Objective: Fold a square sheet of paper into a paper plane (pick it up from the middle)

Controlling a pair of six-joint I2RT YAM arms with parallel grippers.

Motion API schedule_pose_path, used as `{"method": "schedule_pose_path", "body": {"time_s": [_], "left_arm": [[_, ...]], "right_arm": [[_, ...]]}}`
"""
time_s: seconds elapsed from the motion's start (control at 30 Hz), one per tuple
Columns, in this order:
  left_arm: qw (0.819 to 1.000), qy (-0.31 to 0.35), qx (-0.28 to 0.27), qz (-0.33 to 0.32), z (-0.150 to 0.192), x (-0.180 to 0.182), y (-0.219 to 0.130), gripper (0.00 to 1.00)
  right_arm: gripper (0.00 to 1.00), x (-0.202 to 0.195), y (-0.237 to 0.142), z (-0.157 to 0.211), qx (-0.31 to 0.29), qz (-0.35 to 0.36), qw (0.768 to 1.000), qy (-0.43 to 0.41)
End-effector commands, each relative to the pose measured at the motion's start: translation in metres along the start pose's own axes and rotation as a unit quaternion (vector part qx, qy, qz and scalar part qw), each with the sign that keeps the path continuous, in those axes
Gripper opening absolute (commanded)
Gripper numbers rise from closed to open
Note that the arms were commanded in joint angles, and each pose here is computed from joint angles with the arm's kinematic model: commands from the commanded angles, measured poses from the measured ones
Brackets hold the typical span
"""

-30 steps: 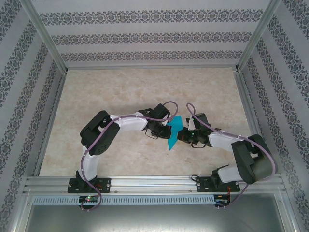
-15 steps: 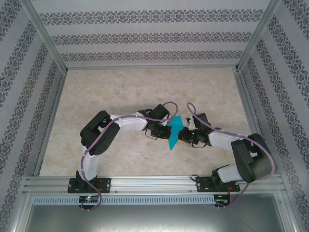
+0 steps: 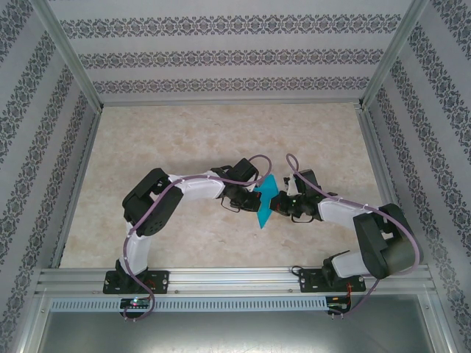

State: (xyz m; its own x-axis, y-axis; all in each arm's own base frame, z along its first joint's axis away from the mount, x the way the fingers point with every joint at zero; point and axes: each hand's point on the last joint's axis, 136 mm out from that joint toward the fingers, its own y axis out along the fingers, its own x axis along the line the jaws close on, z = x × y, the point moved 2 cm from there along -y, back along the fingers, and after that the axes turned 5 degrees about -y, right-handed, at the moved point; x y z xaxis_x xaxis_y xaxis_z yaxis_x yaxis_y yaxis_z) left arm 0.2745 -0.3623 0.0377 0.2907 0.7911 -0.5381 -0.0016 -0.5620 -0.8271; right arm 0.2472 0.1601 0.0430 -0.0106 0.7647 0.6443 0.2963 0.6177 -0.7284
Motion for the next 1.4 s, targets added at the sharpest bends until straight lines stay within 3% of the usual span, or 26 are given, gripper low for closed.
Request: {"method": "schedule_pose_path", "body": {"time_s": [0.0,0.77,1.37], "left_arm": [[1.0,0.004,0.019,-0.016,0.005,0.014,0.014,0.0],[1.0,-0.004,0.013,-0.001,0.009,0.024,0.019,0.0],[0.998,-0.036,-0.007,0.044,0.004,0.028,0.013,0.0]], "right_arm": [[0.0,0.017,-0.003,-0.004,0.003,-0.026,1.0,0.001],[0.0,0.03,0.017,-0.008,0.019,-0.081,0.995,0.051],[0.0,0.007,0.031,0.007,0.043,-0.052,0.993,0.092]]}}
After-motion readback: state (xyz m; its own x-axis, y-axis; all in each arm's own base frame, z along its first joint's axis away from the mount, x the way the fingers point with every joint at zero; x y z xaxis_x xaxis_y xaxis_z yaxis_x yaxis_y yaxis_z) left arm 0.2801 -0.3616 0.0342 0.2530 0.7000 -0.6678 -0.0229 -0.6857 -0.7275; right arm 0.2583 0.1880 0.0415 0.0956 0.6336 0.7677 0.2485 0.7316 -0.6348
